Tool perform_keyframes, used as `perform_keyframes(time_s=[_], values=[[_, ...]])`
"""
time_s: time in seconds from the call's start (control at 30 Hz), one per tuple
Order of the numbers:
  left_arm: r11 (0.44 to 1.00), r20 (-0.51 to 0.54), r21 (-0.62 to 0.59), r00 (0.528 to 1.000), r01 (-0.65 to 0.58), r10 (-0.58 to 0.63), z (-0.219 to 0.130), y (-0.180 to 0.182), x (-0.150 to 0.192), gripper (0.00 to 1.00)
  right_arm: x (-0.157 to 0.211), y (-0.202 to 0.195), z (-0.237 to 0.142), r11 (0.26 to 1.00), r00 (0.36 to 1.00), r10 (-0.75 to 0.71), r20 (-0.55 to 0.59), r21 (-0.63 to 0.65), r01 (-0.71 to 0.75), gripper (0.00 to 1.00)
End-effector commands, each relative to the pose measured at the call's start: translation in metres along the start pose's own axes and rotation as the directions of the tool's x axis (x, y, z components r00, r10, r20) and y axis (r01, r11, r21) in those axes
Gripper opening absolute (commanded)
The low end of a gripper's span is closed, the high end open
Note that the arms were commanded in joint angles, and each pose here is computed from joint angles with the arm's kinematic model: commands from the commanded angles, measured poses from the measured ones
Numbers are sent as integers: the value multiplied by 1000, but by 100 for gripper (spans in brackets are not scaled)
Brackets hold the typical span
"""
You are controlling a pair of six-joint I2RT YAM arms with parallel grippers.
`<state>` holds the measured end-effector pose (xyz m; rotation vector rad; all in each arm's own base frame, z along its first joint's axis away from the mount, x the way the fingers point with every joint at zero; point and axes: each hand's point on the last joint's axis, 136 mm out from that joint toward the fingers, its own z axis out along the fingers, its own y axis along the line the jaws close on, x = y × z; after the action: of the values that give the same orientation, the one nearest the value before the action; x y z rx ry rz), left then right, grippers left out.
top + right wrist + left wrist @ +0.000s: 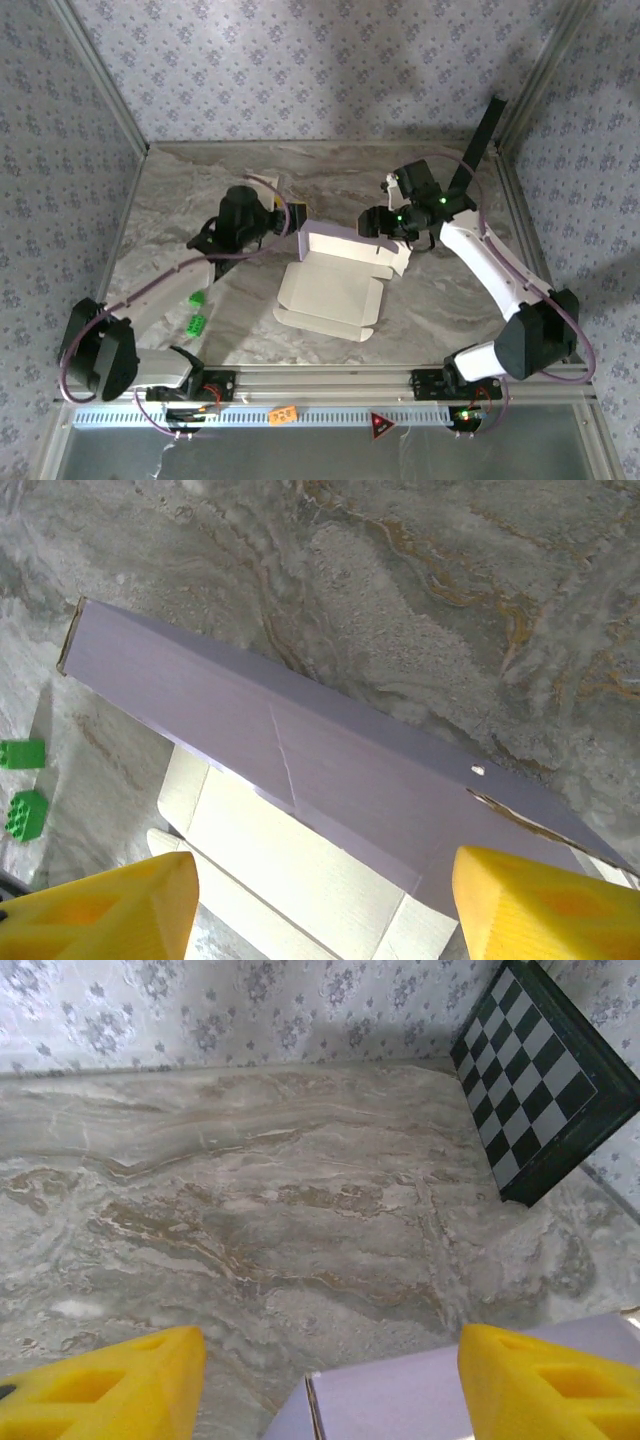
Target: Fold the paper box
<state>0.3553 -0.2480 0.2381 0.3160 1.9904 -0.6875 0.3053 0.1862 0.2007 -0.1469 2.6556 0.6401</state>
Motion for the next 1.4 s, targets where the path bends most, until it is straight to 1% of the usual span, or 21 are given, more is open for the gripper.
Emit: perform_keyframes(time_s=[0.0, 0.1, 0.23, 0.3, 0.37, 0.4, 0.47, 0.63, 0.7, 0.77, 0.87, 1.0, 1.2, 1.37], values=[[986, -227, 122, 970, 116, -86, 10, -15, 29, 69, 3, -10, -2, 999, 999, 44, 23, 26, -44, 72], [976, -313, 156, 945, 150, -95, 20, -18, 37, 68, 7, -16, 0, 998, 998, 57, 17, 31, -57, 72], [973, -410, 154, 908, 169, -93, 31, -15, 56, 63, 3, -15, 9, 997, 997, 76, 21, 9, -76, 72], [971, -431, 150, 896, 189, -108, 34, -11, 62, 62, 3, -13, 14, 996, 996, 84, 8, -8, -84, 72], [963, -454, 162, 882, 217, -123, 37, -11, 68, 58, 4, -12, 17, 996, 996, 86, 0, -10, -86, 72], [959, -463, 166, 877, 229, -129, 37, -11, 70, 57, 14, -18, 24, 995, 995, 96, -26, 4, -96, 72], [954, -481, 173, 866, 246, -137, 37, -12, 74, 54, 13, -18, 26, 995, 995, 95, -24, -4, -95, 72], [953, -496, 148, 854, 263, -158, 31, -8, 83, 47, 6, -13, 32, 995, 996, 89, -30, -32, -90, 71], [956, -491, 131, 854, 264, -169, 25, -4, 84, 47, 5, -10, 38, 995, 996, 80, -40, -53, -82, 70], [960, -494, 100, 850, 262, -181, 18, 0, 89, 47, -6, 3, 37, 995, 999, 45, -28, -89, -47, 70], [962, -504, 65, 841, 265, -198, 8, 4, 98, 46, -12, 14, 43, 993, 999, 6, -44, -114, -11, 69], [959, -494, 40, 840, 280, -225, -6, 6, 103, 46, -19, 24, 47, 990, 998, -23, -55, -138, 15, 67], [957, -486, 3, 836, 291, -253, -9, 12, 110, 46, -15, 10, 47, 997, 999, 0, -54, -75, -4, 66], [956, -492, -11, 831, 293, -260, -5, 14, 110, 45, -15, 2, 41, 993, 998, 61, 10, -101, -60, 67]])
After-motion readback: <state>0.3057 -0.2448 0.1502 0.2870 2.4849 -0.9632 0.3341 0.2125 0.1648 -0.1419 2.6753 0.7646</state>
